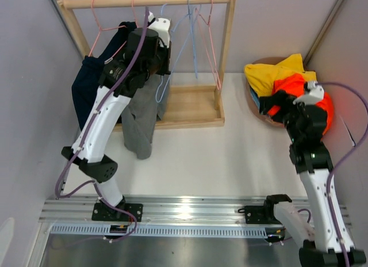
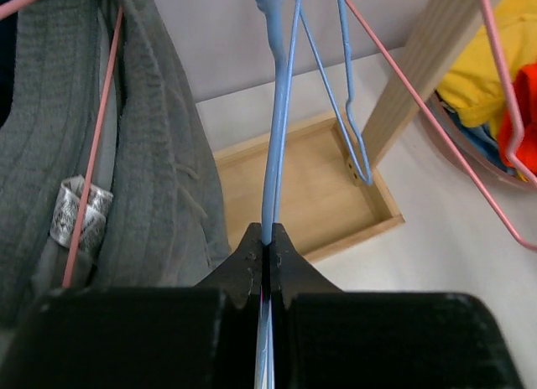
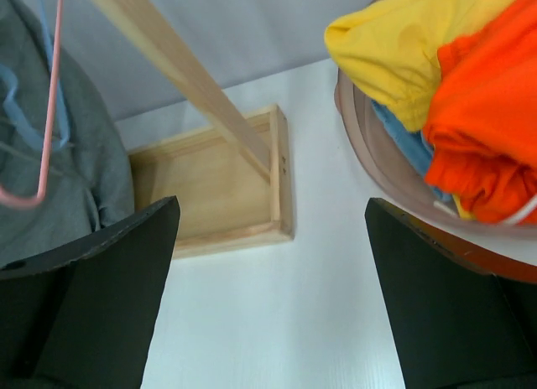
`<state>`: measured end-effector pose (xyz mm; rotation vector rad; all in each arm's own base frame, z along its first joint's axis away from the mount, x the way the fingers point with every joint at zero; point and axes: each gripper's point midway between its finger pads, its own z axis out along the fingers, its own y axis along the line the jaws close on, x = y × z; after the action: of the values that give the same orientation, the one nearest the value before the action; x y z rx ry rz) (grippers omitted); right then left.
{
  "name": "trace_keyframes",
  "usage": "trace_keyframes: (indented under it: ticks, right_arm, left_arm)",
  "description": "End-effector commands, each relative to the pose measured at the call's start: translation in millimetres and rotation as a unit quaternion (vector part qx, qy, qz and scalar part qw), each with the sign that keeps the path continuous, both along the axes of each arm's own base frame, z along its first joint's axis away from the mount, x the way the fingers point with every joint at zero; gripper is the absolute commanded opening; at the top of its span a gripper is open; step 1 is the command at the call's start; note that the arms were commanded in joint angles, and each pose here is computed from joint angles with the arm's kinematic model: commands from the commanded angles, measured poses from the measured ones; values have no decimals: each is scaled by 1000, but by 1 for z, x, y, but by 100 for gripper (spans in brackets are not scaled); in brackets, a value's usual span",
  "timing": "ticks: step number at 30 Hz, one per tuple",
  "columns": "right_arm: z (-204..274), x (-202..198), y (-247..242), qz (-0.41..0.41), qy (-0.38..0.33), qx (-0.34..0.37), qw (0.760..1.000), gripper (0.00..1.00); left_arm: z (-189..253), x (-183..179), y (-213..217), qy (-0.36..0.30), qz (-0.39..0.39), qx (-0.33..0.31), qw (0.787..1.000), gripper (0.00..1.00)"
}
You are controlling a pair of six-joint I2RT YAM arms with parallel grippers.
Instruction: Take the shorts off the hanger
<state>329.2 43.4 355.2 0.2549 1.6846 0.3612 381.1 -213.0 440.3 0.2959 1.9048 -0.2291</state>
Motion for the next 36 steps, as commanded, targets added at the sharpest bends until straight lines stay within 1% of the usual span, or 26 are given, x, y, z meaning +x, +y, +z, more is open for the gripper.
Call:
trace_keyframes:
  ticks: [1, 2, 6, 7, 8, 9, 14, 18, 22, 26, 30, 36]
  right_arm:
    - [-25, -41, 0, -13, 14, 24, 1000, 99]
    - [-38, -50, 3, -7, 26, 29, 999, 99]
    - [-32, -80, 16, 33, 8, 48, 998, 99]
    - [-34, -84, 19, 40, 13, 45, 998, 100]
    - [-32, -87, 18, 40, 10, 44, 998, 99]
    - [-31, -89, 18, 40, 10, 41, 998, 99]
    - [-36, -97, 16, 42, 18, 28, 999, 99]
    - [-36, -106, 16, 46, 13, 29, 998, 99]
    - [-34, -108, 17, 49, 11, 25, 998, 99]
    - [-32, -109, 19, 57, 10, 24, 998, 99]
    - [-34, -111, 20, 61, 12, 25, 998, 99]
    - [-33, -115, 22, 66, 9, 31, 997, 100]
  left_arm:
    - [14, 14, 21, -20, 34, 21, 999, 0]
    - [15, 15, 23, -22, 38, 17, 999, 0]
    - [20, 24, 31, -33, 49, 6, 998, 0]
    - [21, 28, 34, -37, 54, 7, 998, 0]
    - [36, 28, 36, -55, 55, -3, 997, 0]
    - [29, 37, 32, -51, 55, 2, 997, 0]
    - [43, 54, 27, -77, 53, -18, 995, 0]
    - [42, 68, 12, -87, 36, -30, 995, 0]
    - [32, 87, -2, -87, 23, -40, 995, 0]
    - [9, 105, -17, -64, 1, -52, 997, 0]
    - [-9, 116, -17, -45, 3, -54, 998, 1]
    - [-24, 114, -14, -23, 5, -46, 999, 4]
